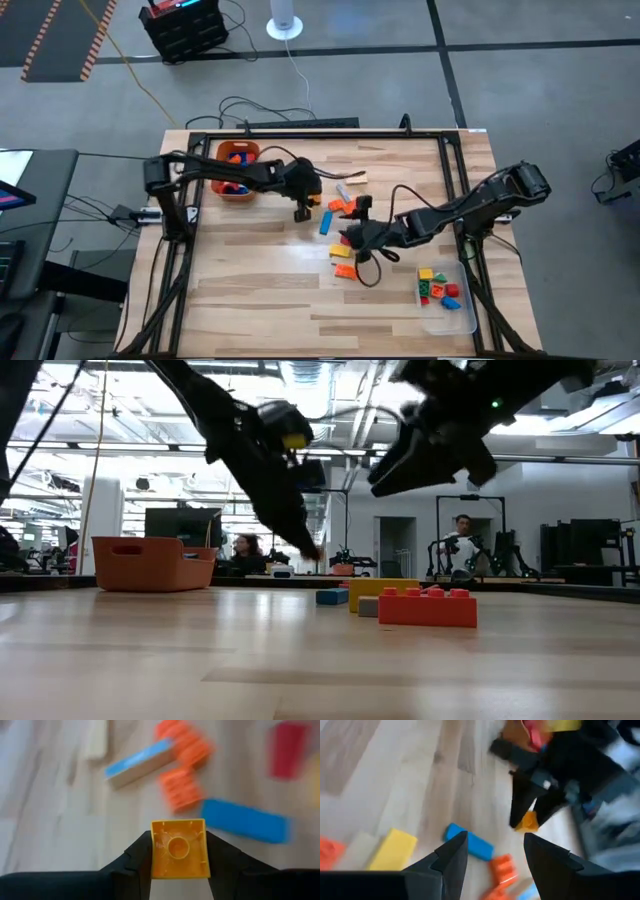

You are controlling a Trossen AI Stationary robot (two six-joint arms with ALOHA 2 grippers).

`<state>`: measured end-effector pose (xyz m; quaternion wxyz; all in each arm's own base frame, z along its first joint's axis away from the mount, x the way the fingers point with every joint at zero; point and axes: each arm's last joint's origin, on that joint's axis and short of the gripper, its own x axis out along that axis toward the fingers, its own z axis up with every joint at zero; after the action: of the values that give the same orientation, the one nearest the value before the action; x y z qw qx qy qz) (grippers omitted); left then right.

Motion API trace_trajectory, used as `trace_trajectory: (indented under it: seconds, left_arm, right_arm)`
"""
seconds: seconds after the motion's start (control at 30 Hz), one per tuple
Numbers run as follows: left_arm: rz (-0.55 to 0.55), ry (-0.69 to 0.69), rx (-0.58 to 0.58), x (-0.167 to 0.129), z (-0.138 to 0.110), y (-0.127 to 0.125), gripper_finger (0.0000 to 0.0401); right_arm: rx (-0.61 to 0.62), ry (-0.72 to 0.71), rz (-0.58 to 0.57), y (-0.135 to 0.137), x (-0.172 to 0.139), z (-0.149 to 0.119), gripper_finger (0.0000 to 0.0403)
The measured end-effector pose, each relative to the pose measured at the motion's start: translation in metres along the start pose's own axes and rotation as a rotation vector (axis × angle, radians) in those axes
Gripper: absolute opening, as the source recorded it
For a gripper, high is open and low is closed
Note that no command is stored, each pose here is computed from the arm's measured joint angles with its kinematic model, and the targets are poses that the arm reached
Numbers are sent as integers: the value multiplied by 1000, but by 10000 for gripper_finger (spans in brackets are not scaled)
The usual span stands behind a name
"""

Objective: Sort blocks by size
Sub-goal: Put the small yellow game piece into the transparent bin

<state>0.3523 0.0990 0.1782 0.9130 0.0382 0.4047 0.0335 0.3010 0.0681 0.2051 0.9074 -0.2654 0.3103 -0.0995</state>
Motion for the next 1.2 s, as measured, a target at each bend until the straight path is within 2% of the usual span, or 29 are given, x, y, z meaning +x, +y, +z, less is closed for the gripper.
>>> trace_trajectory:
  seconds: [0.13,0.2,0.33,0.63,0.97,1.2]
  left_arm:
    - [-194,-94,5,-22,10,-2,128]
    - [-283,-147,-6,-28,14,-4,128]
    - [-402,-220,-44,-28,23,-14,128]
    - [-466,-312,-19,-28,38,-41,128]
    - [-502,-390,-34,-31,47,-44,128]
    - [-534,-436,-26,-34,54,-56,128]
  right_arm:
    - [-255,-59,-53,6,-6,9,223]
    - [-292,-92,-72,4,-7,13,224]
    - [-282,-101,-98,-2,-4,15,234]
    - [-277,-109,-97,-1,-4,15,252]
    - [-324,-126,-89,5,-6,17,251]
    - [-416,-159,-121,13,6,19,237]
